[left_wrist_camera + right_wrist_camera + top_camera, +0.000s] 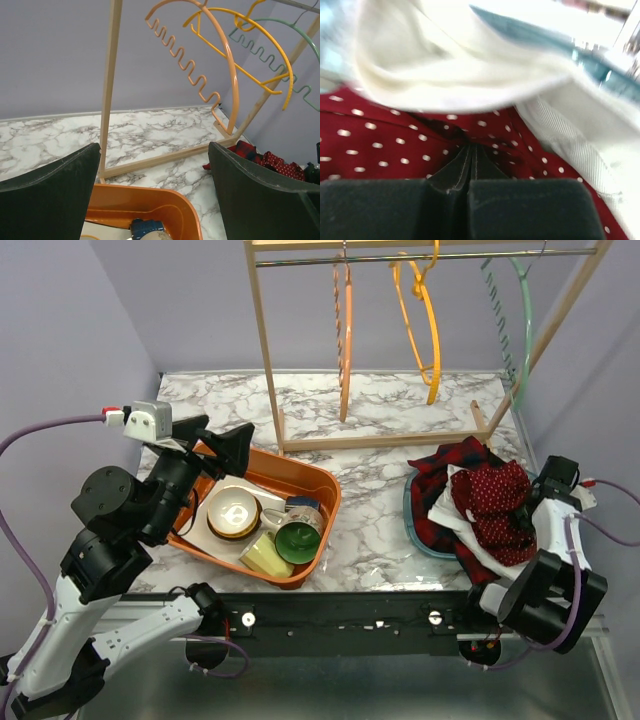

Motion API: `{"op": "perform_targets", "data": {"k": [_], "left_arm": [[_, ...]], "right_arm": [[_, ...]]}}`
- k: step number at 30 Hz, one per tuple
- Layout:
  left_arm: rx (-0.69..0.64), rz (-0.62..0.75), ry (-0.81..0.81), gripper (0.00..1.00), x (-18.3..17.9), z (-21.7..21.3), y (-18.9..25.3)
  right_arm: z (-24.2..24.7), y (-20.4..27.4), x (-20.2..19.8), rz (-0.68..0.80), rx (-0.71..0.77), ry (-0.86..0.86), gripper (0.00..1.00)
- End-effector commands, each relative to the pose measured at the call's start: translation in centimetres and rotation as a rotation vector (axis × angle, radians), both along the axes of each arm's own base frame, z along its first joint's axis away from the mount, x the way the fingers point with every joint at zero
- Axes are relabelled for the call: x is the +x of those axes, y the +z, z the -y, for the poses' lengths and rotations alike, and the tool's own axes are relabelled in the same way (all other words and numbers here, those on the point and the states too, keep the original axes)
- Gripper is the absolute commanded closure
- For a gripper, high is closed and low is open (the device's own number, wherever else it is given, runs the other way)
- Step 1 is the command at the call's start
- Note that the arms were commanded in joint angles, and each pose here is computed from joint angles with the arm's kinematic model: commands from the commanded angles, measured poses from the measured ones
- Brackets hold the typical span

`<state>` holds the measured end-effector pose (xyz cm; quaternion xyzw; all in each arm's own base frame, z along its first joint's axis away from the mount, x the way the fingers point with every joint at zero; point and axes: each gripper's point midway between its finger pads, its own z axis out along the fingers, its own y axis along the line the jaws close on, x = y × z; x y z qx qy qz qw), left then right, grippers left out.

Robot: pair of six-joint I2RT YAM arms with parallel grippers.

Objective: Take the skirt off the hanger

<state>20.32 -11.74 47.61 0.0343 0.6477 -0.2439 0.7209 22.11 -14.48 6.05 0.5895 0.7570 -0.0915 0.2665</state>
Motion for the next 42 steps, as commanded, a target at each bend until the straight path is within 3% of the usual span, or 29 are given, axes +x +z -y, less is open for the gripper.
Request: {"op": "perform_targets", "data": {"k": [1,3,7,14,17,21,24,27,31,38,42], "left_arm": [[0.002,0.022,0.048,0.01,0.4,-0.8,0.3],[0.001,0.024,0.05,0.01,0.3,-0.9,0.3],[0.0,0.03,0.049,0.01,0.1,-1.1,0.3],[-0.003,0.041,0.044,0.01,0.0,-1.1,0.2],[0.006,0.041,0.036,0.01,0.1,-0.8,0.0],[0.004,0.033,0.031,0.01,0.2,-0.6,-0.2],[-0.008,0.03,0.024,0.01,0.2,-0.4,-0.6],[-0.009,0.027,0.027,0.01,0.3,-0.4,-0.8],[-0.003,0.022,0.043,0.01,0.4,-0.7,-1.1],[-0.015,0.024,0.049,0.01,0.4,-0.9,-0.8],[-0.024,0.024,0.045,0.01,-0.1,-1.2,-0.7]], "right_arm": [[2.4,3.2,0.0,-0.074,-0.114,0.012,0.88],[2.6,4.4,-1.2,-0.123,-0.129,-0.007,0.85],[2.6,9.0,-0.4,-0.042,-0.164,0.025,0.79],[-2.5,13.8,3.4,0.26,-0.058,0.3,0.77],[-7.2,16.7,6.2,0.533,0.044,0.515,0.77],[-10.2,15.4,7.6,0.735,0.185,0.549,0.75],[-10.7,11.5,7.8,0.712,0.264,0.516,0.74],[-11.4,3.4,5.3,0.479,0.344,0.49,0.76],[-7.6,-2.9,1.3,0.155,0.198,0.365,0.76],[-5.2,-2.4,1.5,0.084,0.104,0.347,0.76],[-4.8,0.5,3.1,0.13,0.072,0.4,0.73]]}}
